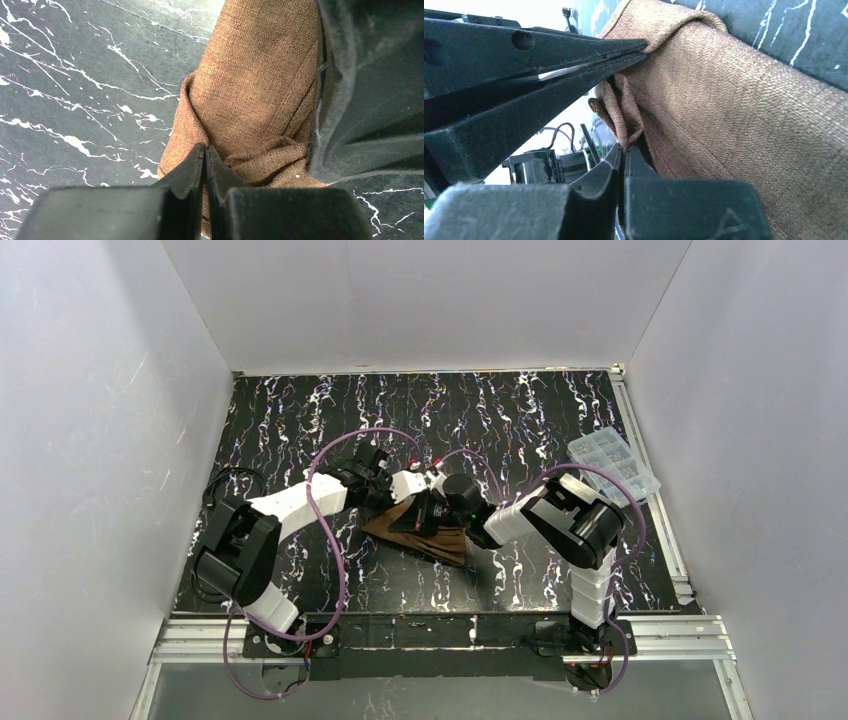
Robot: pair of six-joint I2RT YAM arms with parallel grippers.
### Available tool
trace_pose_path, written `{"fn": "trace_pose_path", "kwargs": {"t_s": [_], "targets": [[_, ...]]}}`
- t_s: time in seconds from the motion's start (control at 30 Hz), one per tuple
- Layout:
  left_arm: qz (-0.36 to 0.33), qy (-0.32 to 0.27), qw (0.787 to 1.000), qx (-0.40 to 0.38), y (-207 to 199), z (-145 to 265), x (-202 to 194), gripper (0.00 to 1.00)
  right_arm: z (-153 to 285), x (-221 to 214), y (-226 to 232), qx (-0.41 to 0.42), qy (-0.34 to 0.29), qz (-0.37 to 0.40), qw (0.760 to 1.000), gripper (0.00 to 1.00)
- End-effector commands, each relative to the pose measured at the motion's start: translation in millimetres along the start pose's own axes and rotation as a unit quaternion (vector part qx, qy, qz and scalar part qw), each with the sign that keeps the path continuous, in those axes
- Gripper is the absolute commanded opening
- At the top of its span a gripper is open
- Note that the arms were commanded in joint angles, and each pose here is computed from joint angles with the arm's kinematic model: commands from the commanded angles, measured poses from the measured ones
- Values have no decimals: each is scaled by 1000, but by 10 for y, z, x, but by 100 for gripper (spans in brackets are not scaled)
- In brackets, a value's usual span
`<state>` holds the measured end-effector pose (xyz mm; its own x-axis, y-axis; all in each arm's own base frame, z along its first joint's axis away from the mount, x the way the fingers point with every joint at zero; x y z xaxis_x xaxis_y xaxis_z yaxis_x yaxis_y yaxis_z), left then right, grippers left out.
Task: Fold the napkin into a case and place the utensils inside
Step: Stuff the top corner of the smaller-rectangle-folded napkin into the folded napkin.
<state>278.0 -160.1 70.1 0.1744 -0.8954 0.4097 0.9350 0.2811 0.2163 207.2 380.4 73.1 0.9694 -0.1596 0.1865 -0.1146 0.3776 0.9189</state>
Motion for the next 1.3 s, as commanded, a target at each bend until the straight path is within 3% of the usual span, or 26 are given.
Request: {"fn": "trace_pose_path", "kwargs": {"t_s": [0.0,0.37,0.77,1.0,1.27], "targets": [[0,-6,1000,-7,-68,69,3,0,23,219,72,0,-29,-3,1000,1],[20,-23,999,-13,-65,132,104,0,-130,191,-404,-116,19,-35,992,1],[24,-46,999,-10,-25,304,202,0,-57,7,-699,-173,48,-67,981,1],[39,-81,995,-35,16,587,326,31,-46,-14,-717,-171,51,-69,982,1],[27,-91,992,-85,-204,552,269,39,-59,-36,-725,-167,56,-74,982,1]]}}
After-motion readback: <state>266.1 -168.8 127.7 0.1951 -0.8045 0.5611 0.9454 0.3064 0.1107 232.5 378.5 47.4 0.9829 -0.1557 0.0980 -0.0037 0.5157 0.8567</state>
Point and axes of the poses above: each gripper's point midway between its finger pads, its own z axis back along the fingers, its own y axis along the line the jaws close on, x = y × z, the point moved 4 cm from there along z, back along the fingers, and after that the axes turned 3 degrees about -z, right-handed, at the moved point
